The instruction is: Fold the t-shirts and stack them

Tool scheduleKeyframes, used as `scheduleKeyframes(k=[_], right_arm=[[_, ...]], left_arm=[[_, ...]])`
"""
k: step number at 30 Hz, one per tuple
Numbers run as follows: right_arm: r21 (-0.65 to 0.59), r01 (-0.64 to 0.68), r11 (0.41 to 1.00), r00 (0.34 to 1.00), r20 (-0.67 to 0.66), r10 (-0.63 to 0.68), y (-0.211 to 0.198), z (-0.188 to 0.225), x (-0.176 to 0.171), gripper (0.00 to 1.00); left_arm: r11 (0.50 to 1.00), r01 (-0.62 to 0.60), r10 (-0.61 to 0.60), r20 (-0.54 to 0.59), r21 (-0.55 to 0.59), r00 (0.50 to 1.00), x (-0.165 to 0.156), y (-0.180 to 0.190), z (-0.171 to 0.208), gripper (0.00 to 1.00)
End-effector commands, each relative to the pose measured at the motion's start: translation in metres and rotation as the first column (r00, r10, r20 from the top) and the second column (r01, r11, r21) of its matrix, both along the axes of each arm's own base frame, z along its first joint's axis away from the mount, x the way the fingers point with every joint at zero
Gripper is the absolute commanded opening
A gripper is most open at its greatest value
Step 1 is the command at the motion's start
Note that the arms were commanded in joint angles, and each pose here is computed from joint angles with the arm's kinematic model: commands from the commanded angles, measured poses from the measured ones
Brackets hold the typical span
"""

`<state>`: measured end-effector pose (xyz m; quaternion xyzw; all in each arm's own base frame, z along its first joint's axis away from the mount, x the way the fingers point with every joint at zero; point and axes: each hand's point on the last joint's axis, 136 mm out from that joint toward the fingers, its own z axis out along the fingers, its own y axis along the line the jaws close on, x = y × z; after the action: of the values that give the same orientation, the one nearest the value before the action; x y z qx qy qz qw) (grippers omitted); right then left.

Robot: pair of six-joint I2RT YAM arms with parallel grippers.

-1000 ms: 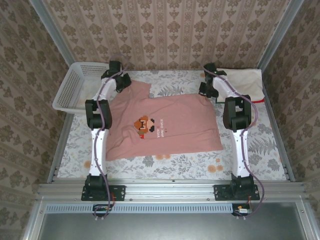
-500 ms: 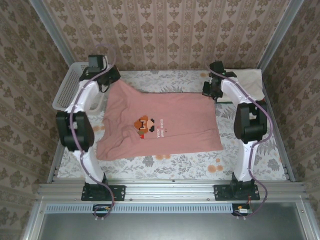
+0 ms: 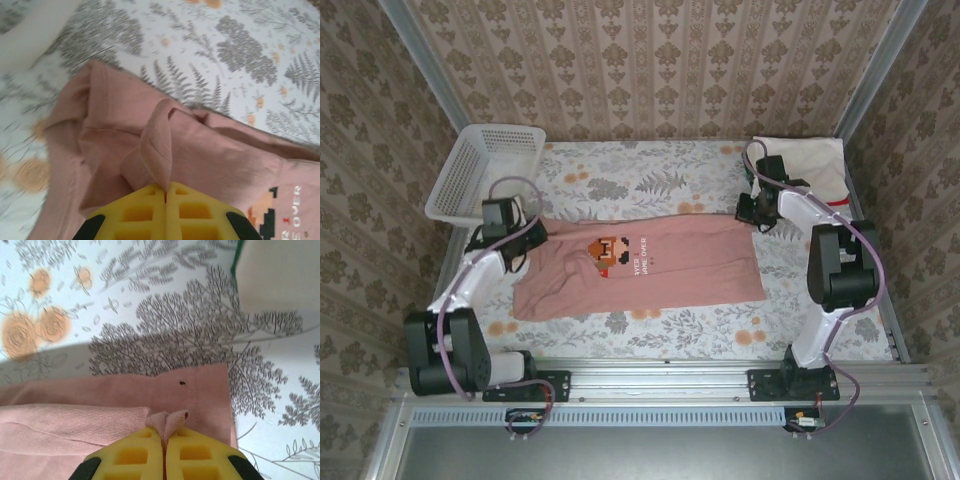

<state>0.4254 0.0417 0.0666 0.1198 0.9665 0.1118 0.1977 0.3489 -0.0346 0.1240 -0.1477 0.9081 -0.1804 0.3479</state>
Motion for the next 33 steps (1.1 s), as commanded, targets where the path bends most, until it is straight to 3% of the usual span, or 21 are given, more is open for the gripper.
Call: scheduleKeyframes(k=[1,7,14,19,25,33], right_arm=[[0.055,0.015,0.998,0.998,0.055,-0.018,0.001,0.011,-0.002,0.08],[0.073,0.034,0.997,0.997,0.063,-0.039,-0.002,0.009,-0.013,0.08],[0.079,0.063,0.995,0.998,0.026,-0.066,-0.006,-0.010,-0.029,0.09],[0.128,0.069,0.989,0.998,0.005,-0.070,0.000,-0.019,-0.035,0.17],[0.103,0.073,0.992,0.997,-0.021,-0.072,-0.003,-0.022,-0.048,0.23],[0.079,0.082,0.993,0.996,-0.047,-0.078,-0.008,-0.018,-0.068,0.31]], left_arm=[[0.997,-0.074,0.074,0.071,0.003,0.995,-0.010,0.014,0.015,0.00],[0.989,-0.142,0.141,0.038,0.039,0.989,-0.039,0.028,0.002,0.00],[0.987,-0.160,0.160,-0.025,-0.007,0.987,-0.072,0.021,-0.027,0.00],[0.986,-0.167,0.166,-0.071,-0.012,0.984,-0.086,0.020,-0.043,0.00],[0.986,-0.164,0.163,-0.118,0.002,0.979,-0.095,0.020,-0.055,0.00],[0.984,-0.177,0.175,-0.139,0.001,0.975,-0.106,0.021,-0.061,0.23]])
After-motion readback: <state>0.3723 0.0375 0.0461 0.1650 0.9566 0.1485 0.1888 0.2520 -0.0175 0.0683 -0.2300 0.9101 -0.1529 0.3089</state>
